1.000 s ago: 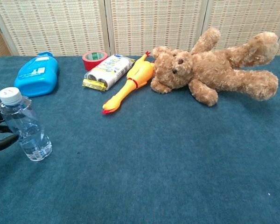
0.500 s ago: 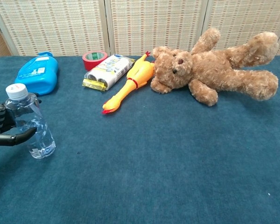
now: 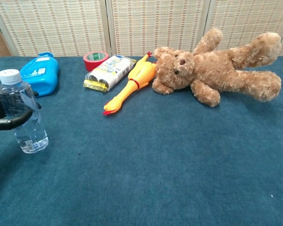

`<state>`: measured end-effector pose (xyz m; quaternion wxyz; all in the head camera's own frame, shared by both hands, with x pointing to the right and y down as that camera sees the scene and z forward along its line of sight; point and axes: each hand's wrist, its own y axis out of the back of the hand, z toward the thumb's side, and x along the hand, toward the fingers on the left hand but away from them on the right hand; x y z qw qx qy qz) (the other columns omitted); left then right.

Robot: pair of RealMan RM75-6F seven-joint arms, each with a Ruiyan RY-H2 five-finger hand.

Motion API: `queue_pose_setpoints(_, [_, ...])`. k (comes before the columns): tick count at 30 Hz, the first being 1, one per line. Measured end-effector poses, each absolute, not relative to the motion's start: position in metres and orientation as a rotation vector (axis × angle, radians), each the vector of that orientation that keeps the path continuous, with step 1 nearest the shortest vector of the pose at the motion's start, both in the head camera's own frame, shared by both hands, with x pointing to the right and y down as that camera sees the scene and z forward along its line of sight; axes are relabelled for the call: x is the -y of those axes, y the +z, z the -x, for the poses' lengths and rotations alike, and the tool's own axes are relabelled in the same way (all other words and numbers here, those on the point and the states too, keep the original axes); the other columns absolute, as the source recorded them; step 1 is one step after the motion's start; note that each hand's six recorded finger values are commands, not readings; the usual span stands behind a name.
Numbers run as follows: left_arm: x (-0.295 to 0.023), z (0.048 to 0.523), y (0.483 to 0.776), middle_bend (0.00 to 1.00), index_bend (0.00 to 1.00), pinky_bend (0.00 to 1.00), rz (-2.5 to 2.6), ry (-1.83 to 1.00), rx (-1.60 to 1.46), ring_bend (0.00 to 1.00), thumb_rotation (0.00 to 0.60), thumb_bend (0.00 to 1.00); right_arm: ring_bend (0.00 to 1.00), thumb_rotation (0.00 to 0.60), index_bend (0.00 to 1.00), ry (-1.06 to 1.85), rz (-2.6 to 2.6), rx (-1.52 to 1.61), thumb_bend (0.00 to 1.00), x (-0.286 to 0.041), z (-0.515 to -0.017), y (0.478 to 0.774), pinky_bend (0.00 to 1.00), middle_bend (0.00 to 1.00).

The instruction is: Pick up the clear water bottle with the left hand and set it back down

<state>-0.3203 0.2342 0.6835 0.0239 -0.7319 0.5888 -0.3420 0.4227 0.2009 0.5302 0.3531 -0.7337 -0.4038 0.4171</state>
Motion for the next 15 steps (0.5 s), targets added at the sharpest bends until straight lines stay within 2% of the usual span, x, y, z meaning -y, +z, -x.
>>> queue_pose_setpoints(11, [-0.181, 0.345, 0.654, 0.46, 0.41, 0.49, 1.849, -1.112, -1.550, 0.44, 0.600, 0.47, 0.00, 0.600, 0.00, 1.082, 1.900, 1.042, 0.14, -0.201, -0.423, 0.531, 0.26, 0.00])
queue_pose_setpoints(15, [-0.173, 0.349, 0.650, 0.46, 0.41, 0.50, 1.757, -1.155, -1.488, 0.45, 0.600, 0.47, 0.00, 0.600, 0.00, 1.084, 1.901, 1.039, 0.14, -0.201, -0.422, 0.531, 0.26, 0.00])
